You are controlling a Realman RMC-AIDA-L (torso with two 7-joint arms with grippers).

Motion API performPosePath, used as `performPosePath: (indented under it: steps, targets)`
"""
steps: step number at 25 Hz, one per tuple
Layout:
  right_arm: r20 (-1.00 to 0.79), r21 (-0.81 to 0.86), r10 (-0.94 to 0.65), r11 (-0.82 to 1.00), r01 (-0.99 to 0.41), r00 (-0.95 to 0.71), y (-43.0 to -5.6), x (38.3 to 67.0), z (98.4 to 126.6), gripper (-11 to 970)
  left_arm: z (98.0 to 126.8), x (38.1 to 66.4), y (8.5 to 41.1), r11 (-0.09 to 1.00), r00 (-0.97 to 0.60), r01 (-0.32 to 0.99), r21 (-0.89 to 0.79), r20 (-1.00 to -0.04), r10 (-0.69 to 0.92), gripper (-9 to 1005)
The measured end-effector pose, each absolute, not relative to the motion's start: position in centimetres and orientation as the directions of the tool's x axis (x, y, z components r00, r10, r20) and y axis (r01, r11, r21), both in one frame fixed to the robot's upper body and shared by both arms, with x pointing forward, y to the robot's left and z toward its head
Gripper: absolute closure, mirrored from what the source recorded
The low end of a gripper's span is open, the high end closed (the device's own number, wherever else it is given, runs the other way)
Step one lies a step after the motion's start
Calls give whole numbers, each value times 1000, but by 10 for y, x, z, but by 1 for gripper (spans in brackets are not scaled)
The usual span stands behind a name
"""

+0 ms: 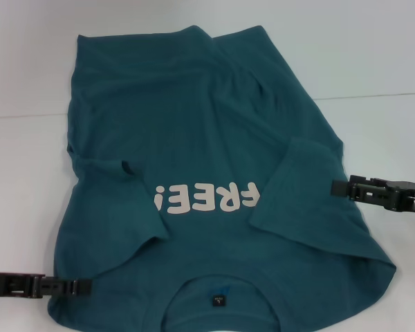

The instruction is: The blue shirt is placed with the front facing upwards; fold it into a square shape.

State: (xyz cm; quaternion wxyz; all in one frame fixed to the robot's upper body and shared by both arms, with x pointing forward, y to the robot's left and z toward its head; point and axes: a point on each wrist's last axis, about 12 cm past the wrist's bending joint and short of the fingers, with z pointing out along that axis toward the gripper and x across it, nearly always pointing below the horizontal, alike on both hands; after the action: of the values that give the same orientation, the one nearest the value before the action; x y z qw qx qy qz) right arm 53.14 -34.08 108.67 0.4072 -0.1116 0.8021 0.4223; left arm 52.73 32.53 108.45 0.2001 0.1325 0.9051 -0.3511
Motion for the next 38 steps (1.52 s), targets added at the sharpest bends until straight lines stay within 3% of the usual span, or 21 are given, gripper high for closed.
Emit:
performPosePath:
  steps: [15, 38]
  targets:
    - [-748, 588, 168, 617, -523, -643, -338, 533, 1086, 18, 1082, 521, 339, 752, -893, 350, -558, -443, 86, 77]
    - [-745, 597, 189, 618, -512, -640, -341, 530, 1085, 17, 1081, 525, 328, 742, -889, 382, -551, -438, 132, 77]
